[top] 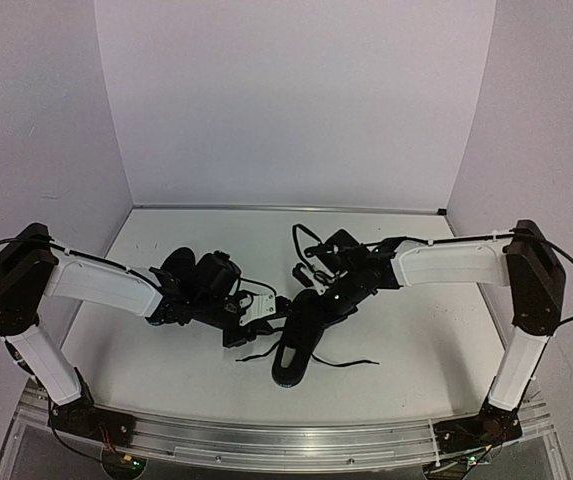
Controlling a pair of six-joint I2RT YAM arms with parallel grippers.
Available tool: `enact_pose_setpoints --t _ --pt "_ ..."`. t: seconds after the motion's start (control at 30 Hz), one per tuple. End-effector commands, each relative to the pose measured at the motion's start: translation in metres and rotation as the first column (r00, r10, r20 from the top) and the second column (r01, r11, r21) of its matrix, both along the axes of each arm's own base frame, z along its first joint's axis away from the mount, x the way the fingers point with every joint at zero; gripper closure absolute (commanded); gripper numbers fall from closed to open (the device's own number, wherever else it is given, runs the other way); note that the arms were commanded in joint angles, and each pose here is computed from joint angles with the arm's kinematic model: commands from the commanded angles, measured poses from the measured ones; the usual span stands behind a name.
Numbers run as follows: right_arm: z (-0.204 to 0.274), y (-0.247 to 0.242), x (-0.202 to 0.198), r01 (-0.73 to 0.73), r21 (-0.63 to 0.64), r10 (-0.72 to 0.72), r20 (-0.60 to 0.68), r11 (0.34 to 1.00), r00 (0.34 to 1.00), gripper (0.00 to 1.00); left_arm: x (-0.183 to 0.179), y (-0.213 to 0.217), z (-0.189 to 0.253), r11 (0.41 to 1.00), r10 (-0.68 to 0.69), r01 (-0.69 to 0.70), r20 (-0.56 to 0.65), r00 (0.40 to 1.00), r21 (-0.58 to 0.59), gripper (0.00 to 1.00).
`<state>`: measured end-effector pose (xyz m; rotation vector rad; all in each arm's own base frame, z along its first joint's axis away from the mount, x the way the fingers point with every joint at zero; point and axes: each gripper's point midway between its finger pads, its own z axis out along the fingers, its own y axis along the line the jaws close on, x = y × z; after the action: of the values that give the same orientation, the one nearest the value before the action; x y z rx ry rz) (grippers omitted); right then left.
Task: Tie the shoes
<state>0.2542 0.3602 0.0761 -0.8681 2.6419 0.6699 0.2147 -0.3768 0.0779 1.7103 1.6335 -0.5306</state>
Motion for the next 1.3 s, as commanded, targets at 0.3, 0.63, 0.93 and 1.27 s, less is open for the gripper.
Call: enact_pose_setpoints --t 0.3,0.63,0.93,1.27 --pt "0.020 0.008 0.011 0.004 0.045 -0.006 0.041 0.999 0.999 1.00 0.015 -0.001 0.014 0.999 0.054 -0.053 0.069 0.996 -0.008 1.00" --pt "0.026 0.015 0.009 -0.005 0.096 0.002 0.034 0.995 0.999 1.00 0.009 -0.002 0.047 0.995 0.073 -0.056 0.234 0.970 -0.077 0.86" --pt "0.027 0.017 0.009 -0.003 0.108 -0.001 0.035 0.994 0.999 1.00 -0.013 -0.012 0.063 0.993 0.014 0.026 0.337 0.941 -0.114 0.74" --pt "0.023 0.016 0.007 0.008 0.108 -0.010 0.022 0.994 1.000 1.00 -0.022 -0.043 0.039 0.993 -0.095 0.115 0.375 0.922 -0.033 0.82"
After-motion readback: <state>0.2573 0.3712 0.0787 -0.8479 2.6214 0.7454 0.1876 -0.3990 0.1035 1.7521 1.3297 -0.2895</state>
